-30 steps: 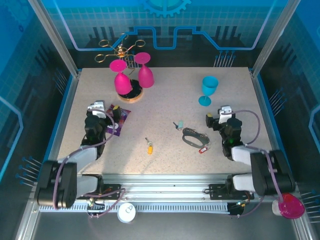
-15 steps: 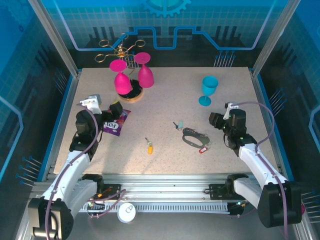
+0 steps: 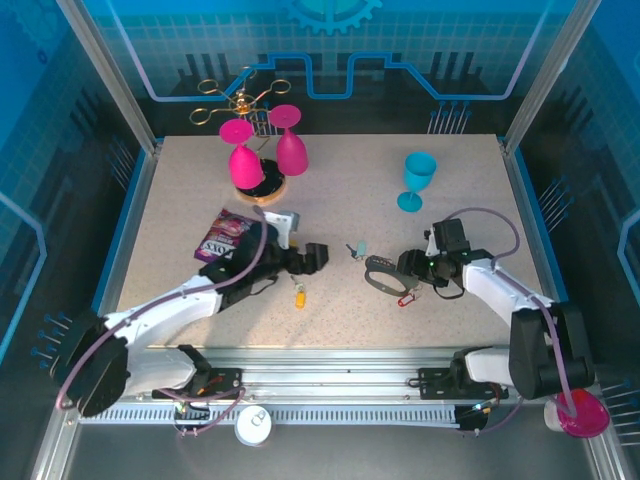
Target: Put the keys on the keyring
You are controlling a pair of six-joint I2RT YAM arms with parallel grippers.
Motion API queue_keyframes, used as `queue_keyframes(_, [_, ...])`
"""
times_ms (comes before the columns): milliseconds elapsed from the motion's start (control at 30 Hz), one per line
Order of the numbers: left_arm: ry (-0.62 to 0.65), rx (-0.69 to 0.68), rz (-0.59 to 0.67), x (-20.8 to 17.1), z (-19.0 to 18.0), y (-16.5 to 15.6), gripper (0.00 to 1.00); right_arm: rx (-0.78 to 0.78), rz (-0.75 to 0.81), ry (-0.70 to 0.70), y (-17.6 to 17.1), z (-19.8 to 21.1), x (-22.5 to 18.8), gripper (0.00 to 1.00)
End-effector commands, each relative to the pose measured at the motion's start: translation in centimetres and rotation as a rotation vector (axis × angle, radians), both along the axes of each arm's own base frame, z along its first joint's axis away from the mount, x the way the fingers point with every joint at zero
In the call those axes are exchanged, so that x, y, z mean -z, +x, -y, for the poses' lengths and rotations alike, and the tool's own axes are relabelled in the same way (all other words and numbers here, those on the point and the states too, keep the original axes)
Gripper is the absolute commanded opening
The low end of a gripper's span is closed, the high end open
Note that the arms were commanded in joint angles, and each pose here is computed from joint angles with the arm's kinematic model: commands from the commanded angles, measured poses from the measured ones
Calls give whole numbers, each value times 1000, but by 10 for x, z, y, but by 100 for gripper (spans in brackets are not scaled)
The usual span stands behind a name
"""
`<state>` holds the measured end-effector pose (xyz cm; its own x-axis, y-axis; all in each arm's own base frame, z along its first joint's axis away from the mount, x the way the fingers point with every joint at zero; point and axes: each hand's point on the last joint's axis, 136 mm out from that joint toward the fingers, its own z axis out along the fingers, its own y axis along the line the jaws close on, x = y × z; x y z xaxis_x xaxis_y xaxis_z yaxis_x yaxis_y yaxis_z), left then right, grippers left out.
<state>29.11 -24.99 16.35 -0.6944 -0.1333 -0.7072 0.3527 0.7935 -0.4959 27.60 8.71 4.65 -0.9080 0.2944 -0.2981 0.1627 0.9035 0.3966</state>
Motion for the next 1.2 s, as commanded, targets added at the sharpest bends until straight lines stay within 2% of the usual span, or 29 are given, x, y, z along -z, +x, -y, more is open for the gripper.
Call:
queue_keyframes(0, [-58, -27, -37, -6, 24, 0, 99, -40, -34, 34, -2, -12, 1, 66])
queue_keyframes(167, [-94, -66, -129, 15, 39, -2, 99, -63, -71, -1, -7, -11, 15, 67])
queue_keyframes(300, [-111, -92, -196, 28, 42, -3, 99, -120, -81, 13, -13, -26, 16, 67])
queue_keyframes(467, [-101, -120, -218, 32, 39, -3, 99, -251, -77, 128, -27, -76, 6, 65])
queue_keyframes(600, [-74, -143, -221, 32, 34, -1, 99, -343, -37, 231, -31, -116, -18, 65])
queue_keyframes(700, [-64, -149, -220, 32, 32, -1, 99, -313, 30, 171, -19, -102, -35, 65])
queue_keyframes(800, [-69, -149, -216, 29, 33, 1, 97, -233, 73, 26, -2, -60, -39, 61])
queue_keyframes(900, [-89, -162, -249, 30, 38, 1, 94, -172, 62, -55, 7, -28, -36, 57])
queue_keyframes(1000, [-112, -154, -281, 34, 52, -4, 94, -160, 35, -53, 13, -21, -26, 59])
queue_keyframes(1167, [-127, -163, -333, 43, 66, -12, 94, -185, -33, 13, 12, -37, 0, 62])
